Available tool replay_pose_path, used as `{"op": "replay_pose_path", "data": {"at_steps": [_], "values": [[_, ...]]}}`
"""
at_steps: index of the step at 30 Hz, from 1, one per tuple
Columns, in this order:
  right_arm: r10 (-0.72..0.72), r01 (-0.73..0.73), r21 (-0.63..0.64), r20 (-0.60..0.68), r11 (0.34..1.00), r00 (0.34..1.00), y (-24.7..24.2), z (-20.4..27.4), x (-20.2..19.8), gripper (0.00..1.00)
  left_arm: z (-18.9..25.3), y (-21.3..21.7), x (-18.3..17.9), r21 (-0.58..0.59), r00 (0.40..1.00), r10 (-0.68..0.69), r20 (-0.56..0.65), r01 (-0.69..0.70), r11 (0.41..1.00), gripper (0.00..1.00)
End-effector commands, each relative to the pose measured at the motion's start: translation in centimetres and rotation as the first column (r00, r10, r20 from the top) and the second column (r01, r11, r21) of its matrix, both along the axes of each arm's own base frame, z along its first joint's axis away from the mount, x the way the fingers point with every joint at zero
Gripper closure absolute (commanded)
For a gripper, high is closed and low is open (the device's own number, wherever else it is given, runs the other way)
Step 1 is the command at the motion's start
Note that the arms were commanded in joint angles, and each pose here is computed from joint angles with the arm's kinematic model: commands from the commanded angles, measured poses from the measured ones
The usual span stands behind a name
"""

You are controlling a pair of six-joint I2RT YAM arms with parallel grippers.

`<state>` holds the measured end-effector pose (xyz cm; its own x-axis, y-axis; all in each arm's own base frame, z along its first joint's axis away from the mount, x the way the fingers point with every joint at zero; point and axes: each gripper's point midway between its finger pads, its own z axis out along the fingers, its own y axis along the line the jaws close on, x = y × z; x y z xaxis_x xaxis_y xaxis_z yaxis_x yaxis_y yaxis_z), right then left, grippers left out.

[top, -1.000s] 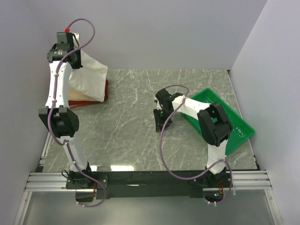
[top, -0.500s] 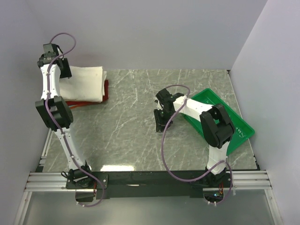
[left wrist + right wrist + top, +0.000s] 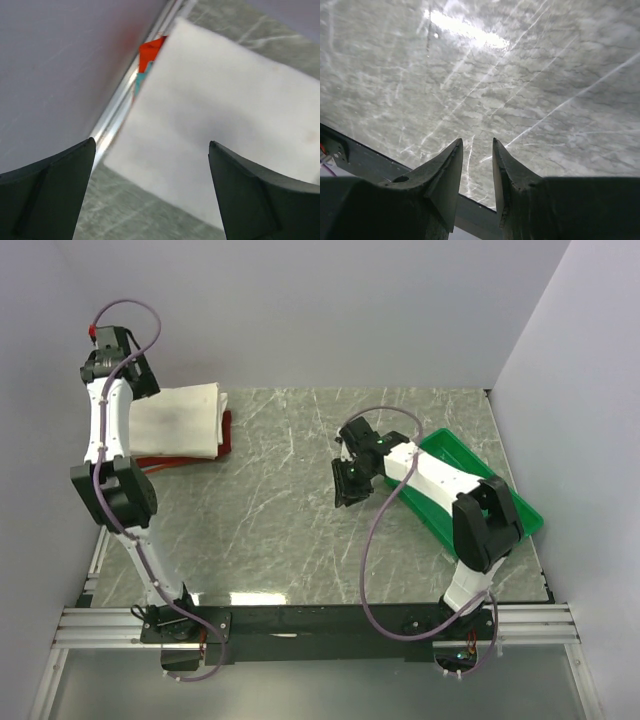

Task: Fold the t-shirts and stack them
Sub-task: Reset both grippers

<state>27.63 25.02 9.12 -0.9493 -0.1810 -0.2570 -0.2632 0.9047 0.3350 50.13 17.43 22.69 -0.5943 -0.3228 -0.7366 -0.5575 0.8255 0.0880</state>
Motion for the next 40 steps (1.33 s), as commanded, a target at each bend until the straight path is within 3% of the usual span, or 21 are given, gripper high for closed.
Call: {"op": "replay_pose_path", "data": {"at_steps": [1,4,5,9,14,17,24,28,40], "values": [[-0.031,0.029,0.013,0.123,0.999,0.992,-0.2,3.8,1.3,0.62,8.4,-3.1,-1.4,-0.002,0.974,0.005,0.225,-0.005,1.0,0.0],[-0.057,0.055,0.015,0.187,0.998,0.981,-0.7,5.0,1.8,0.62,8.5,-6.8,-2.8,-0.063,0.969,-0.019,0.245,0.036,0.997,0.01],[-0.069,0.063,0.03,0.222,0.998,0.973,-0.8,5.8,2.1,0.62,6.6,-8.0,-3.5,-0.085,0.978,-0.019,0.21,0.037,0.996,0.01],[-0.119,0.112,0.04,0.291,0.993,0.949,-1.6,6.8,2.7,0.62,6.2,-18.2,-6.1,-0.091,0.946,-0.171,0.276,0.202,0.975,0.0],[-0.183,0.165,0.081,0.383,0.983,0.905,-2.3,8.9,3.7,0.62,4.4,-29.2,-10.8,-0.167,0.866,-0.325,0.38,0.41,0.897,0.0],[-0.231,0.211,0.094,0.442,0.973,0.867,-3.1,10.0,4.2,0.62,3.5,-32.7,-13.6,-0.172,0.839,-0.373,0.397,0.467,0.867,0.01],[-0.35,0.335,0.129,0.538,0.933,0.767,-5.7,11.0,4.7,0.63,3.2,-36.6,-17.5,-0.047,0.772,-0.485,0.411,0.55,0.834,0.0],[-0.406,0.404,0.149,0.61,0.902,0.681,-7.9,12.1,4.6,0.63,3.1,-36.8,-17.8,-0.04,0.763,-0.477,0.436,0.546,0.837,0.01],[-0.502,0.517,0.2,0.666,0.833,0.552,-11.4,11.5,2.7,0.63,2.6,-37.0,-17.4,-0.029,0.757,-0.476,0.447,0.544,0.839,0.0]]}}
